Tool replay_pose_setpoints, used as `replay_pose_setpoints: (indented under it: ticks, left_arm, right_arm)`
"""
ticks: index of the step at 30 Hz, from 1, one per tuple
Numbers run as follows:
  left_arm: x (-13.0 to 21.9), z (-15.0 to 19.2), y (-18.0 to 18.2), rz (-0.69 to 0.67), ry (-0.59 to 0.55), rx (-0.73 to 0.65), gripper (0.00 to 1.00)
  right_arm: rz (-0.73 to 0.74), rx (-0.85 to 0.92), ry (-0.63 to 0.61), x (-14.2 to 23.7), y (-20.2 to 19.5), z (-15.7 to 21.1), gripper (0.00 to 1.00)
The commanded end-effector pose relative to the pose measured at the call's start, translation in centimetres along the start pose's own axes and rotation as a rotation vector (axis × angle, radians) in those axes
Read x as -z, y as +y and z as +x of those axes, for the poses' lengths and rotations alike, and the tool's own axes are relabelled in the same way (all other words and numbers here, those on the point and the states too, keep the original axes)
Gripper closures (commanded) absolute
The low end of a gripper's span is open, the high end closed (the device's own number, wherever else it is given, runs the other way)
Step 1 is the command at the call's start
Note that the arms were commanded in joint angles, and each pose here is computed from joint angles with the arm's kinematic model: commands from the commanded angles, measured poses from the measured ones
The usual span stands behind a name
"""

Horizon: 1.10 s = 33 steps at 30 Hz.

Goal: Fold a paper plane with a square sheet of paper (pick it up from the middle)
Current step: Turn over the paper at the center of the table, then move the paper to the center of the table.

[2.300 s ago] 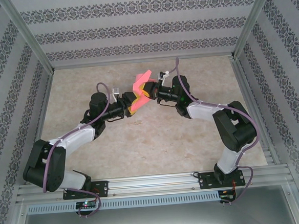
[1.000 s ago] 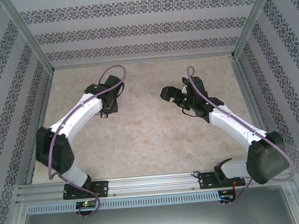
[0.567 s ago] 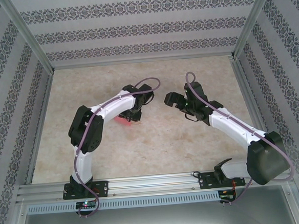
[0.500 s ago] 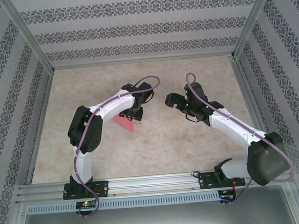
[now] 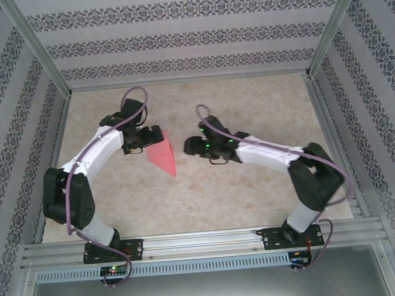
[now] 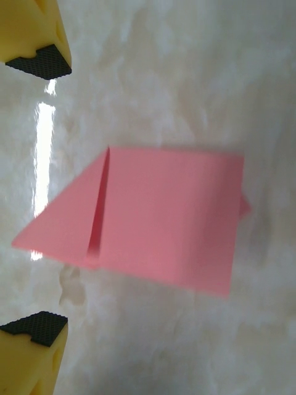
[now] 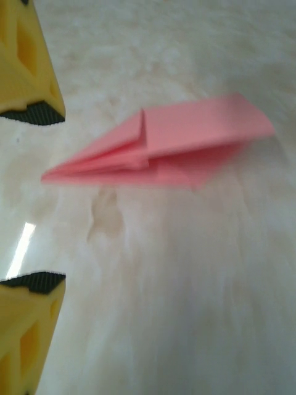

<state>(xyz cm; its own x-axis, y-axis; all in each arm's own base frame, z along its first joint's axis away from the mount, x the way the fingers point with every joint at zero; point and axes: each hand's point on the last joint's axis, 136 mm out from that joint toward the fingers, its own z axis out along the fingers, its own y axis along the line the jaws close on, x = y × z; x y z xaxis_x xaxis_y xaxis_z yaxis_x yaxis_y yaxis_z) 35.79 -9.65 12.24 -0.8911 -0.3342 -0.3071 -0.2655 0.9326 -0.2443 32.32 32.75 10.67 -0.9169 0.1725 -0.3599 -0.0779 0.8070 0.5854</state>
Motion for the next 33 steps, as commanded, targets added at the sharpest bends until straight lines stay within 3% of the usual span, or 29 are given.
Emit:
replay_pose_setpoints:
  ticks: [1,8,18,22,28,33]
  left_arm:
    - [0.3,-0.1,2.1,0.028,-0.019,0.107,0.00]
    - [1.3,0.2,6.3,0.044,-0.048,0.257,0.00]
    - [0.3,0.8,6.1,0.109,-0.007,0.299,0.00]
    - [0.2,0.8,5.6,0.136,0.003,0.291,0.00]
    - [-0.2,1.2,4.3,0.219,0.025,0.290,0.00]
    - [-0.6,1.7,2.7,0.329,0.033,0.319,0.00]
  right_arm:
    - [-0.106,0.039,0.075,-2.9,5.3,1.7,0.44]
    - [-0.069,0.063,0.196,-8.4,7.0,4.2,0.51]
    - [0.105,0.088,0.312,-11.3,1.0,5.3,0.51]
    - [0.097,0.144,0.393,-10.2,-1.1,6.3,0.51]
    - [0.081,0.367,0.523,-6.1,-5.1,8.2,0.50]
    - [-0.010,0.379,0.426,-2.0,-2.4,5.7,0.48]
